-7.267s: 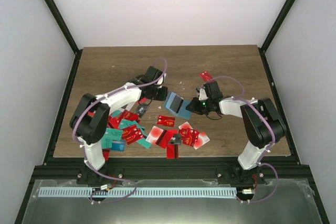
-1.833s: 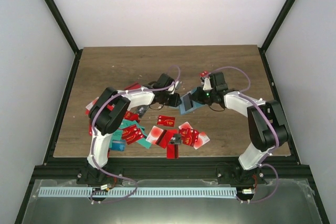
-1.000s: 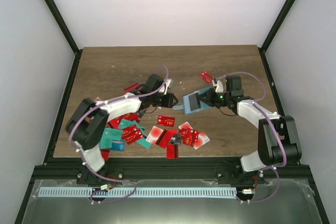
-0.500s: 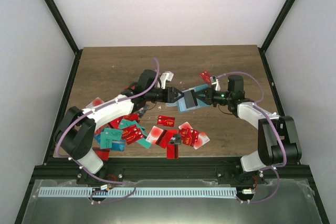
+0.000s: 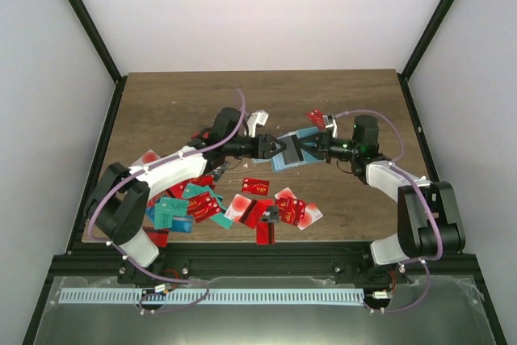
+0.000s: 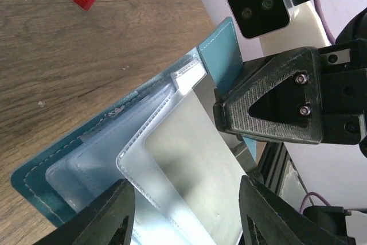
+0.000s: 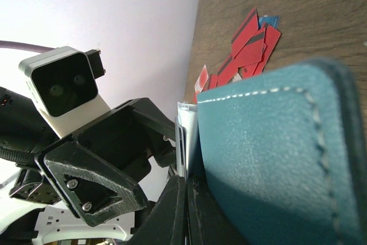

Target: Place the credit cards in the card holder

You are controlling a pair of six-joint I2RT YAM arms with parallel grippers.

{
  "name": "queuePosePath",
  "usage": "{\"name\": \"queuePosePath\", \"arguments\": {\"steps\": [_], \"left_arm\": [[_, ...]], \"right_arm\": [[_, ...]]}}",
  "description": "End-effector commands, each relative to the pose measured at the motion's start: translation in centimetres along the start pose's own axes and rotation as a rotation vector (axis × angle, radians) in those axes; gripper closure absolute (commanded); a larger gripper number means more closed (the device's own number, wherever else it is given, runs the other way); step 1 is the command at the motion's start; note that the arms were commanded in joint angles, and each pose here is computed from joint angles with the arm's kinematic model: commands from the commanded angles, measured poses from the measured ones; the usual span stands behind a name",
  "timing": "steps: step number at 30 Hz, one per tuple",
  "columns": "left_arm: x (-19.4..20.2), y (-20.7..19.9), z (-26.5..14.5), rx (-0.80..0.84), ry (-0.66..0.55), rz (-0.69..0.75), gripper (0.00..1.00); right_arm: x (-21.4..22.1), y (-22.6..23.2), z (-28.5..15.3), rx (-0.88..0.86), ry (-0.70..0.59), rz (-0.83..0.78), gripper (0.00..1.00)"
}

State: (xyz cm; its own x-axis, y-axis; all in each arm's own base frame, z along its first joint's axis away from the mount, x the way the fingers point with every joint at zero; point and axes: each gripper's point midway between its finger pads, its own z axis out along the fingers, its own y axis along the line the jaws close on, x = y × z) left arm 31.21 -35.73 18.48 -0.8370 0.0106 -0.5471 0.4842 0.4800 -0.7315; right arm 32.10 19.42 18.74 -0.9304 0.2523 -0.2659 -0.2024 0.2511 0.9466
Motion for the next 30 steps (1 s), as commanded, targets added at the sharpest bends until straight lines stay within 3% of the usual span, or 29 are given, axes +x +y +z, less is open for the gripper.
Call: {"name": "queuePosePath", "arguments": {"steps": [1, 6, 15, 20, 26, 30], "left_arm": [[0.2, 0.1, 0.6, 0.027, 0.008, -0.01, 0.47], [0.0, -0.6, 1.1, 0.084, 0.007, -0.014, 0.46], [-1.4, -2.8, 2.7, 0.219, 0.007, -0.038, 0.66], [-1.4, -2.0, 3.4, 0.168, 0.021, -0.049, 0.95], [-1.4, 5.7, 3.2, -0.292, 0.041, -0.094, 0.96], [-0.2, 9.1, 3.8, -0.438, 0.097, -0.133, 0.96]], "right_arm": [[-0.2, 2.2, -0.6, -0.07, 0.005, -0.042, 0.99], [-0.1, 2.4, -0.7, -0.085, 0.003, -0.04, 0.99], [0.4, 1.3, 0.2, -0.093, 0.015, -0.022, 0.99], [0.6, 0.3, 0.9, -0.065, 0.026, -0.02, 0.99], [-1.1, -3.9, 0.1, 0.25, -0.058, -0.114, 0.66], [-0.2, -4.0, 0.1, 0.299, -0.05, -0.19, 0.53]]}}
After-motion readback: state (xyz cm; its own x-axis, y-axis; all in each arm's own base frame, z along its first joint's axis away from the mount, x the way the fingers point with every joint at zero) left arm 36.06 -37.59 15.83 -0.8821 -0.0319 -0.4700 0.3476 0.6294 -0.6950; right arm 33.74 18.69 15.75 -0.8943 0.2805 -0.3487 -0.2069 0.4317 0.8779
